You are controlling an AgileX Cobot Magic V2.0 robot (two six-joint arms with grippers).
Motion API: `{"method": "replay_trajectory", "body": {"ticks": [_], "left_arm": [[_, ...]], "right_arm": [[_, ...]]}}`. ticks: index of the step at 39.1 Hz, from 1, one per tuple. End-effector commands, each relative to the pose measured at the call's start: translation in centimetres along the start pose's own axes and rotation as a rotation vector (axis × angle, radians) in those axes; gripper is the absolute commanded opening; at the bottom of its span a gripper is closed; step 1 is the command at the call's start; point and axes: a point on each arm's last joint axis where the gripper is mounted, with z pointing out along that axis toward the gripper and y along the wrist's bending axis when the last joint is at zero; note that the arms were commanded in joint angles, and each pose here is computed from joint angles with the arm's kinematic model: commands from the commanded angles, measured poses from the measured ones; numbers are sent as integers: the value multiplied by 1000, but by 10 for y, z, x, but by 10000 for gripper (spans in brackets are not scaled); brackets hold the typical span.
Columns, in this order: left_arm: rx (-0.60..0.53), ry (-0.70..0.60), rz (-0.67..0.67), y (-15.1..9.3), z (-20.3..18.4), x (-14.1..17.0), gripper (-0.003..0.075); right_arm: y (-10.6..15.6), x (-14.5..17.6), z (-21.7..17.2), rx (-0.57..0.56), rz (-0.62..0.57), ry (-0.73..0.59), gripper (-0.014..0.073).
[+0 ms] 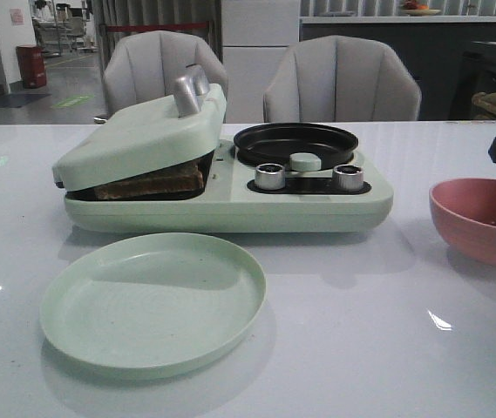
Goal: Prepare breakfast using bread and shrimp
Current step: 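Grasp the pink bowl rim with the right gripper, then lift the pink bowl with the right gripper over the frying pan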
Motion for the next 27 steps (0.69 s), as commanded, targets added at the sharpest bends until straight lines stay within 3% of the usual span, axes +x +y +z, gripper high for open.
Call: {"method": "replay_trajectory", "body": {"ticks": [1, 4, 12, 22, 27], "left_arm": [[-6, -109, -20, 1, -5, -15, 114], [-6, -109, -20, 1, -5, -15, 114], [-6, -109, -20, 1, -5, -15, 114], [-6, -109, -20, 1, -5, -15, 114], [-6, -109, -20, 1, -5, -15, 114]], "right_arm": [[1, -16, -23, -3, -14, -115, 167], [1, -17, -24, -2, -14, -131, 104], [2, -15, -24, -15, 1, -112, 114], [14, -27, -38, -121, 93, -108, 114], [20, -41, -56, -150, 61, -108, 114]]}}
